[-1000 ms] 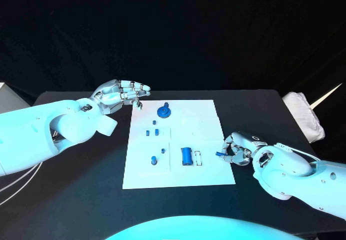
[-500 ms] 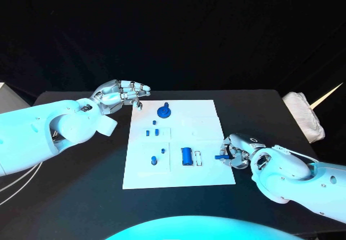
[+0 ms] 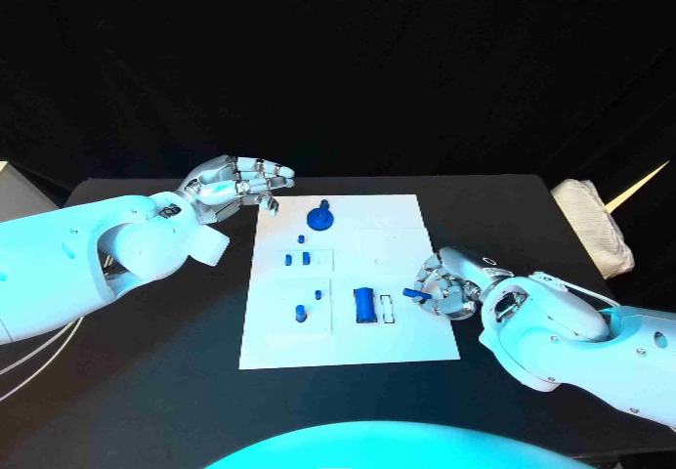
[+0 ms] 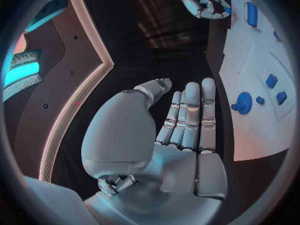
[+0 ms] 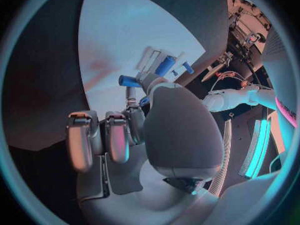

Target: Assemble the parts on the task board

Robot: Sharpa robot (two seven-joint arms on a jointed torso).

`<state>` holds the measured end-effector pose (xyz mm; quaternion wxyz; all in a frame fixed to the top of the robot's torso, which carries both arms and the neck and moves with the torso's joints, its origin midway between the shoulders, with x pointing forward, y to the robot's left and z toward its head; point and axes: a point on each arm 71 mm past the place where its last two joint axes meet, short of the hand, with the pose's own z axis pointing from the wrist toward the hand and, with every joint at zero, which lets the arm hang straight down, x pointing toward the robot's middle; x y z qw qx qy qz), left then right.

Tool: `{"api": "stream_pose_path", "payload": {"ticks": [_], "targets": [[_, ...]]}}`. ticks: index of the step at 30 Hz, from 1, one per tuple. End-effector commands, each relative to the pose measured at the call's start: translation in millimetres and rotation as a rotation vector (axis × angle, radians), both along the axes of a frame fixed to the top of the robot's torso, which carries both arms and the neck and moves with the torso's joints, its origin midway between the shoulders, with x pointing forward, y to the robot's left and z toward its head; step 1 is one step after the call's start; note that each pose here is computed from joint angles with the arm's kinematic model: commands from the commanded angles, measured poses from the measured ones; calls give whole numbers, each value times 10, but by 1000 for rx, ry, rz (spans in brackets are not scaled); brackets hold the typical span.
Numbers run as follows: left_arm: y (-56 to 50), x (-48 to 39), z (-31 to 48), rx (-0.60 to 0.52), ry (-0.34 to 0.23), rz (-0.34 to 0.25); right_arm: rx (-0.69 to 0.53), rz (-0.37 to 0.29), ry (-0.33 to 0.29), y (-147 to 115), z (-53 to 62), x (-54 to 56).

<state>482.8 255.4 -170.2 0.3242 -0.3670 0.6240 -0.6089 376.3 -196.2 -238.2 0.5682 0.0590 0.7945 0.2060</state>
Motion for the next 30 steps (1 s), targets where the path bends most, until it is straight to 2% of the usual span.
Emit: {"api": "stream_pose_path", "payload": {"ticks": [1,10,14,30], "targets": [[-35,-10,8,-11,-3,-20,76,-38,23,37,-9,6],[-46,-11,8,-12,-2,-23,118,-75,130,155,-201,-7],[-51,-13,8,-12,-1,-26,137,-86,158,216,-275,-13],[-49,-20,7,-11,4,-31,135,-102,185,290,-373,24]]}}
